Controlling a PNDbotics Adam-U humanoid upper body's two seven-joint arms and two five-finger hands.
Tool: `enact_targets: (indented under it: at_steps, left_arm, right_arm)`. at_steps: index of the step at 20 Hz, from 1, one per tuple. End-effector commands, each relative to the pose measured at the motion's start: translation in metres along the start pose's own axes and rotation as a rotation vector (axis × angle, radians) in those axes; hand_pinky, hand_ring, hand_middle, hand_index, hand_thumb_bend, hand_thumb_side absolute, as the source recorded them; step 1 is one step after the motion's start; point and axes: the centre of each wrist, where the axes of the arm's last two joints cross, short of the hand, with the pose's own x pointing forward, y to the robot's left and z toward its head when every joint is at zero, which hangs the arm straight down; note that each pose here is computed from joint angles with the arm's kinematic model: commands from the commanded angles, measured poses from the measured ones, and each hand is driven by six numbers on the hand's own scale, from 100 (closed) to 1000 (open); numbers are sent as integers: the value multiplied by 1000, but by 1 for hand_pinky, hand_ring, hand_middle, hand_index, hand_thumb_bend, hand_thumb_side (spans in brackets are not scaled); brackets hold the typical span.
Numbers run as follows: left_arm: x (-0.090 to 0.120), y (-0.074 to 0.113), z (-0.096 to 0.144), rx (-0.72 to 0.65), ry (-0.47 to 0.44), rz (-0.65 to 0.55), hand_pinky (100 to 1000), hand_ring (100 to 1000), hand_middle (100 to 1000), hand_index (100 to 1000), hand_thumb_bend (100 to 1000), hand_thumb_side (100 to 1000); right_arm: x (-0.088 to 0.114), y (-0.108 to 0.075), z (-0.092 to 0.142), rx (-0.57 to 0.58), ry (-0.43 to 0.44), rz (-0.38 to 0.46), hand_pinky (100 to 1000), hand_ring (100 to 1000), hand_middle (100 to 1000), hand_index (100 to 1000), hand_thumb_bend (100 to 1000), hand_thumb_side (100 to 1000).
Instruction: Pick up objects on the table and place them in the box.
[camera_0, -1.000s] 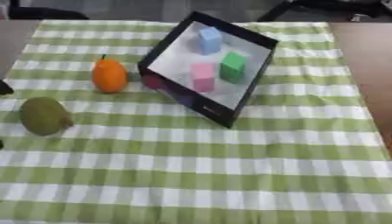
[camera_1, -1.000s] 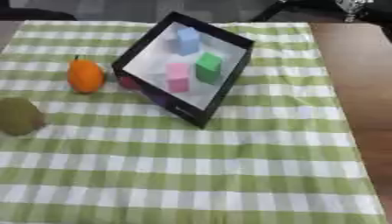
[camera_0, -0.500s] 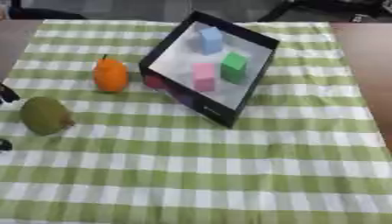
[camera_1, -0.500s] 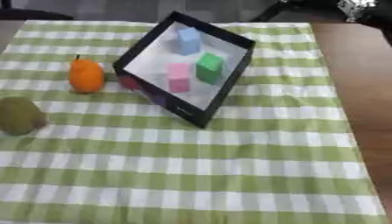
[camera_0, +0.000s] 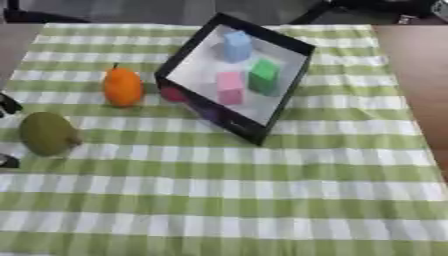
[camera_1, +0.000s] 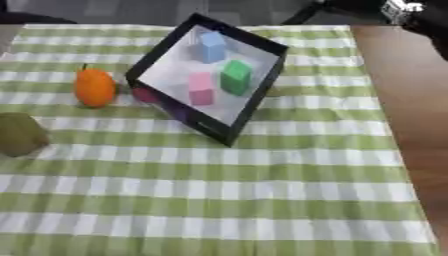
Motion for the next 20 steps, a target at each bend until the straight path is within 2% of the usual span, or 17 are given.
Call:
enact_targets:
  at_steps: [1,7,9,12,13,16,20]
  left_arm:
    - [1,8,-3,37,8,-39,853,800,765,836,794,100]
    - [5,-1,-22,-1,-19,-14,856,795,768,837,754,100]
    - [11,-4,-31,13,-44,19,848,780,754,833,688,100]
    - [20,-5,-42,31,-84,70,741,612,560,670,347,100]
    - [24,-3,-42,33,-102,75,727,597,542,650,301,100]
    - [39,17,-28,62,-168,24,686,560,513,593,255,100]
    - [67,54,1,170,-222,-71,677,558,503,564,257,100]
  right_arm:
    - [9,-7,-4,-6,-22,22,942,762,671,766,269,341]
    - [7,-7,-7,-1,-17,19,945,762,672,767,263,347]
    - [6,-6,-8,2,-15,15,946,762,672,767,262,349]
    - [5,-5,-9,9,-14,11,947,763,673,767,262,350]
    - [5,-5,-9,10,-14,12,947,763,673,767,262,350]
    - [4,-6,-8,8,-11,17,947,763,673,768,261,351]
    - [4,-8,-7,2,-8,19,947,763,673,768,259,349]
